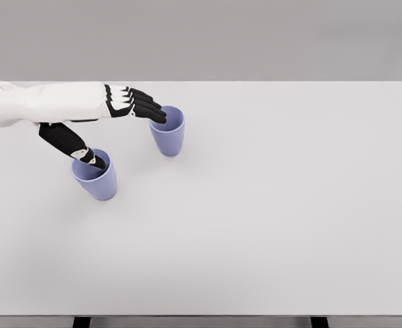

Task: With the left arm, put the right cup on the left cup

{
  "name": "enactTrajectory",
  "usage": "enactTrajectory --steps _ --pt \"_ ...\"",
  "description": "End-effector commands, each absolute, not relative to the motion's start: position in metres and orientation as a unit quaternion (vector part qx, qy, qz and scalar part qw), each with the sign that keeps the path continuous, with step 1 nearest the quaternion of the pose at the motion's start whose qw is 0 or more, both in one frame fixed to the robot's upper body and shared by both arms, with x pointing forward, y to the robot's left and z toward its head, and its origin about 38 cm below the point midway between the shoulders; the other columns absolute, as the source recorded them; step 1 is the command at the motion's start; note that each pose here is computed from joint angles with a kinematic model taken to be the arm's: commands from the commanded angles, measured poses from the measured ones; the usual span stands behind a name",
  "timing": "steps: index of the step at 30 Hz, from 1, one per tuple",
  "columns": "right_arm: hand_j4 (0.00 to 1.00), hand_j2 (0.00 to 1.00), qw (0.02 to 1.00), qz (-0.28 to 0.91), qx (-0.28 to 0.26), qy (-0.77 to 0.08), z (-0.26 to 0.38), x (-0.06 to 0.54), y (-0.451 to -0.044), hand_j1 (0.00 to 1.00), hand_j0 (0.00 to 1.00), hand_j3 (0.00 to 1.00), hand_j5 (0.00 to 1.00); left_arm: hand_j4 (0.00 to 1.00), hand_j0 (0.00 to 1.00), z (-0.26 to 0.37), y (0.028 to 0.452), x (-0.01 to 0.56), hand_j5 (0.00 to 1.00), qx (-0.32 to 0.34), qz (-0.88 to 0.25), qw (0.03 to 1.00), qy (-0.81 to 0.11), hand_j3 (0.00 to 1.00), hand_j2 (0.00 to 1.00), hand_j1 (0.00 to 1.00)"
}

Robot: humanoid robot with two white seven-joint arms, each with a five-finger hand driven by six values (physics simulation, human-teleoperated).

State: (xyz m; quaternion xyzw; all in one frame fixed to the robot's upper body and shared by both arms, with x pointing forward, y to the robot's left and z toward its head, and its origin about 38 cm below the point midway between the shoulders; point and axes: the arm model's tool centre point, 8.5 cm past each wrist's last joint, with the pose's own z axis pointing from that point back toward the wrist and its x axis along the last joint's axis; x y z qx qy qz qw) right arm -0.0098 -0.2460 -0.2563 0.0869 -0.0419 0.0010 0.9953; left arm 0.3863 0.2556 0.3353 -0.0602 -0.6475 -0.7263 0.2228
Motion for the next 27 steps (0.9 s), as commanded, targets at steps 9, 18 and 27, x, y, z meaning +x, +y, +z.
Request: enactTrajectory --steps 9,18,27 --pt "1.0 1.0 0.996 0.0 0.087 -0.033 -0.256 -0.019 -0.246 1.0 1.0 1.0 1.0 1.0 1.0 0.336 0.224 0.423 1.0 -0.068 -0.726 0.22 -0.648 1.0 1.0 1.0" --pt "1.0 1.0 0.996 0.0 0.087 -0.033 -0.256 -0.019 -0.246 1.0 1.0 1.0 1.0 1.0 1.0 0.299 0.238 0.488 1.0 -0.022 -0.717 0.304 -0.627 1.0 1.0 1.0" --pt "1.0 1.0 0.996 0.0 0.087 -0.033 -0.256 -0.019 -0.246 1.0 1.0 1.0 1.0 1.0 1.0 0.252 0.199 0.51 1.0 -0.03 -0.733 0.32 -0.599 1.0 1.0 1.0"
